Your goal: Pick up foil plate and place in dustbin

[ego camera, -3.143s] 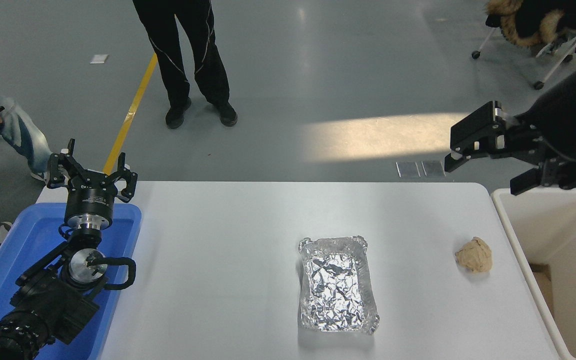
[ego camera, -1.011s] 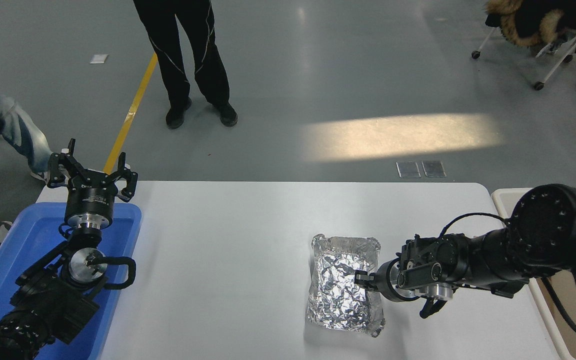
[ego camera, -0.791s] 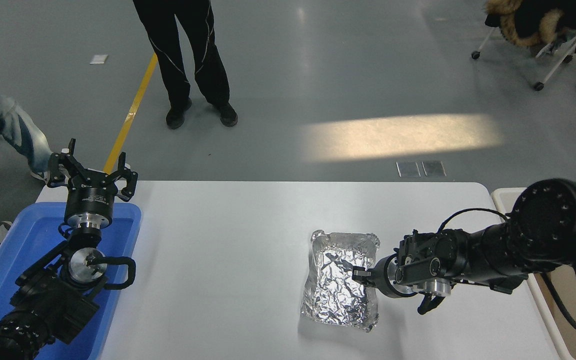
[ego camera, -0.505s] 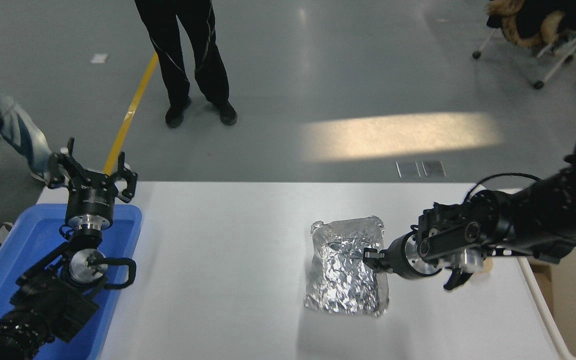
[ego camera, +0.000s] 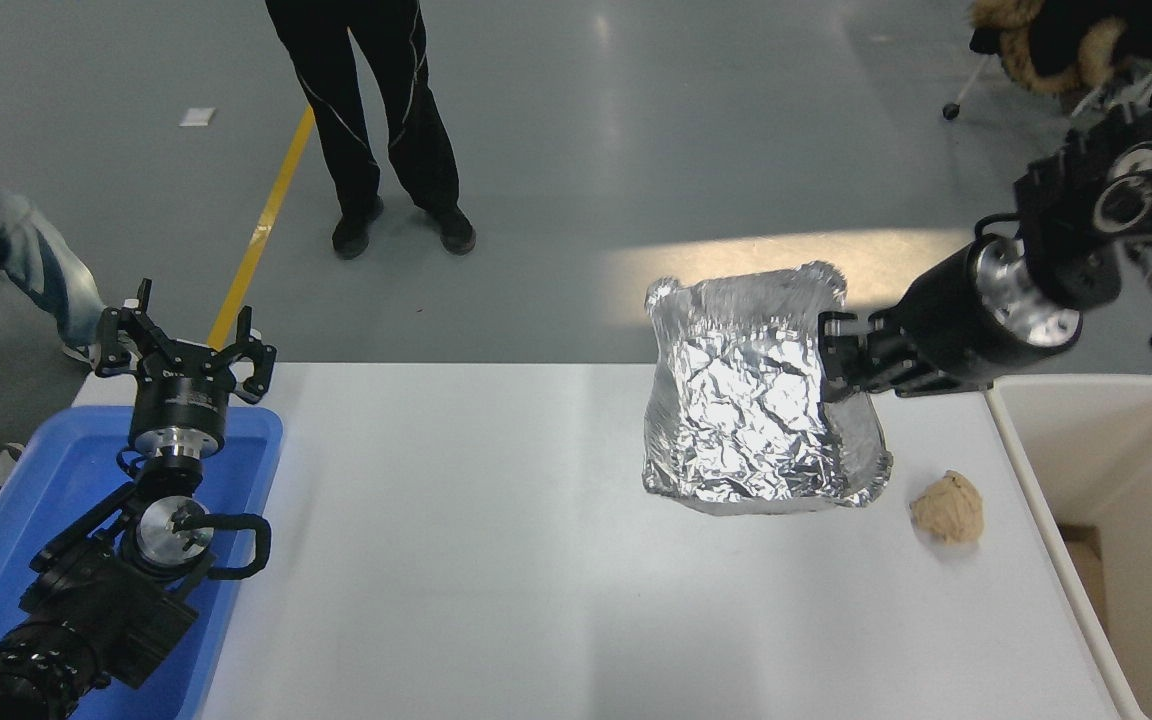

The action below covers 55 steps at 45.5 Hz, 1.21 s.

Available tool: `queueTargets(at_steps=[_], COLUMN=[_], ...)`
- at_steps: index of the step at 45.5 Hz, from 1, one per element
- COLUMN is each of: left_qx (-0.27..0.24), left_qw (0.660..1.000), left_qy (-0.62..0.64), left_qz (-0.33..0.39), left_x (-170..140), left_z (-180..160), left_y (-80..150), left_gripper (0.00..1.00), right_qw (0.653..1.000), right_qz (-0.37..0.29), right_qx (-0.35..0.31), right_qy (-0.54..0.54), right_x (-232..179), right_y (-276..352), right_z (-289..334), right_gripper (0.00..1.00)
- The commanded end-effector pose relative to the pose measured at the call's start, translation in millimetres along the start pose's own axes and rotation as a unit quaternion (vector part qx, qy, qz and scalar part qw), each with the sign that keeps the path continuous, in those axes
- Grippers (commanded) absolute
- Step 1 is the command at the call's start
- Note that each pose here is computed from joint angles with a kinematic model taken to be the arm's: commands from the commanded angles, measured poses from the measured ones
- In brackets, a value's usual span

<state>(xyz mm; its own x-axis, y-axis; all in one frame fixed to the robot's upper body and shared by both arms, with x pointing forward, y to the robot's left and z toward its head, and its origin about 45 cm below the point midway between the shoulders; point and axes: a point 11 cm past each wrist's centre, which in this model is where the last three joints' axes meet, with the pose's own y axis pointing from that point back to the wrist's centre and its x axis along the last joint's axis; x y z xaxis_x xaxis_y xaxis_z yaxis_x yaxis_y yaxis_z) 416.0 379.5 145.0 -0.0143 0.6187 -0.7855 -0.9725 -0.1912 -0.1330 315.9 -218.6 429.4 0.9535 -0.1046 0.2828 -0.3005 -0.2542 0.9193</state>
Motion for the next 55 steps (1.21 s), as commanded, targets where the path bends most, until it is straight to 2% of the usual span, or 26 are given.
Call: queueTargets(at_steps=[1, 6, 14, 28, 32, 38, 55], left_qx=[0.0, 0.0, 0.0, 0.0, 0.0, 0.0, 0.0], left_qw=[1.0, 1.0, 1.0, 1.0, 1.0, 1.0, 1.0], left_qy=[0.0, 0.0, 0.0, 0.0, -0.001, 0.0, 0.0], left_qz=[0.0, 0.0, 0.0, -0.001, 0.0, -0.001, -0.001], left_x=[0, 0, 0, 0, 0, 0, -1], left_z=[0, 0, 0, 0, 0, 0, 0], left_y=[0, 0, 0, 0, 0, 0, -1], left_gripper=[0.99, 0.99, 0.99, 0.99, 0.99, 0.99, 0.99], right_qw=[1.0, 0.999, 0.989, 0.951, 0.937, 0.91, 0.838], right_qz=[-0.004, -0.009, 0.035, 0.114, 0.134, 0.164, 0.248], right_qx=[0.003, -0.026, -0.079, -0.184, -0.22, -0.238, -0.286], right_qy=[-0.002, -0.041, -0.123, -0.219, -0.237, -0.297, -0.392], right_x=[-3, -2, 19, 18, 9, -6, -55], right_y=[31, 5, -39, -111, -126, -139, -159], right_z=[1, 35, 114, 247, 291, 345, 449], right_gripper=[0.0, 0.0, 0.0, 0.0, 0.0, 0.0, 0.0])
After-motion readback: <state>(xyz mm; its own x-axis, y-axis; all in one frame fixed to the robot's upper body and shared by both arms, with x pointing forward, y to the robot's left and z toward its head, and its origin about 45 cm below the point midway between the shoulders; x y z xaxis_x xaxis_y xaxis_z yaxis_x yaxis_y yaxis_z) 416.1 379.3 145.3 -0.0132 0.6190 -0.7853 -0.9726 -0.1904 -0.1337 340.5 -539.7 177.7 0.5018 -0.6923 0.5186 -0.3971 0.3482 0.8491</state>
